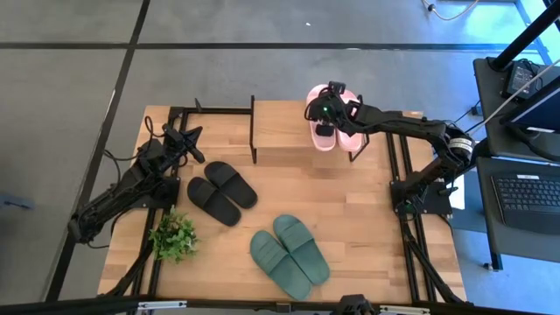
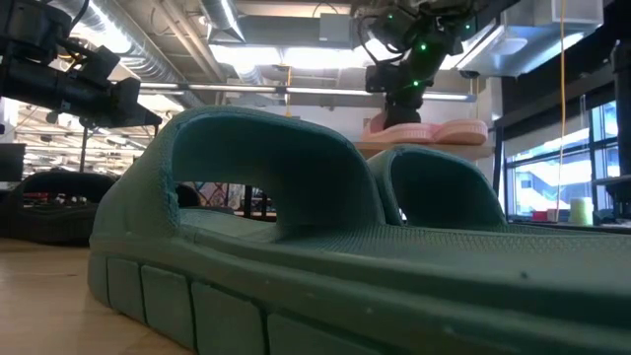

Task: Pick and place slides into the shelf
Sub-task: Put the pink slide on the shelf

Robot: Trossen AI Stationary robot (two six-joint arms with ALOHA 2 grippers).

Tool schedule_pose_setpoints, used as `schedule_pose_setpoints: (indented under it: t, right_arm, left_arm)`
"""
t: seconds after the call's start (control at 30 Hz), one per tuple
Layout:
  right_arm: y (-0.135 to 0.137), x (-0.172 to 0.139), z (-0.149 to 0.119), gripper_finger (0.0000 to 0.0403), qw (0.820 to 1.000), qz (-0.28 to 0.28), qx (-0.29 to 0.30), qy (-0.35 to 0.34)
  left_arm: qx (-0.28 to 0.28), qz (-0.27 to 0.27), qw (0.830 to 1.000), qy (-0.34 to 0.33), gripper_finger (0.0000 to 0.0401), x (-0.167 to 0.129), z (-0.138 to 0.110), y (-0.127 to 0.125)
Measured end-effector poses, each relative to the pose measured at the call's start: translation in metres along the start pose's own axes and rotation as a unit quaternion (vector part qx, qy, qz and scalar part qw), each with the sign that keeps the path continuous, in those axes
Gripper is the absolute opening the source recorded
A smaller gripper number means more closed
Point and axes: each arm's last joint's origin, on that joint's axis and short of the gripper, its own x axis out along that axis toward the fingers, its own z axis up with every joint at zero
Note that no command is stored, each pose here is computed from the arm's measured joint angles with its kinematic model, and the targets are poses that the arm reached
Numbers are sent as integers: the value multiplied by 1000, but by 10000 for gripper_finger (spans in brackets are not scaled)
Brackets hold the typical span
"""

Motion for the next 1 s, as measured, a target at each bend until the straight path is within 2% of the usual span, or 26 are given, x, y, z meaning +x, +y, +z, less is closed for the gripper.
schedule_pose_setpoints:
  t: [0.2, 0.83, 1.0]
  right_arm:
    - [-2, 2, -2, 17, 1000, -3, 5, 2]
    - [-1, 2, -4, 216, 1000, 3, 1, 12]
    - [-1, 2, -4, 244, 1000, 3, 12, 13]
  left_arm:
    - [0, 9, 1000, -1, 0, 0, 0, 1]
    - [0, 9, 1000, -1, 0, 0, 0, 1]
    - [0, 9, 1000, -1, 0, 0, 0, 1]
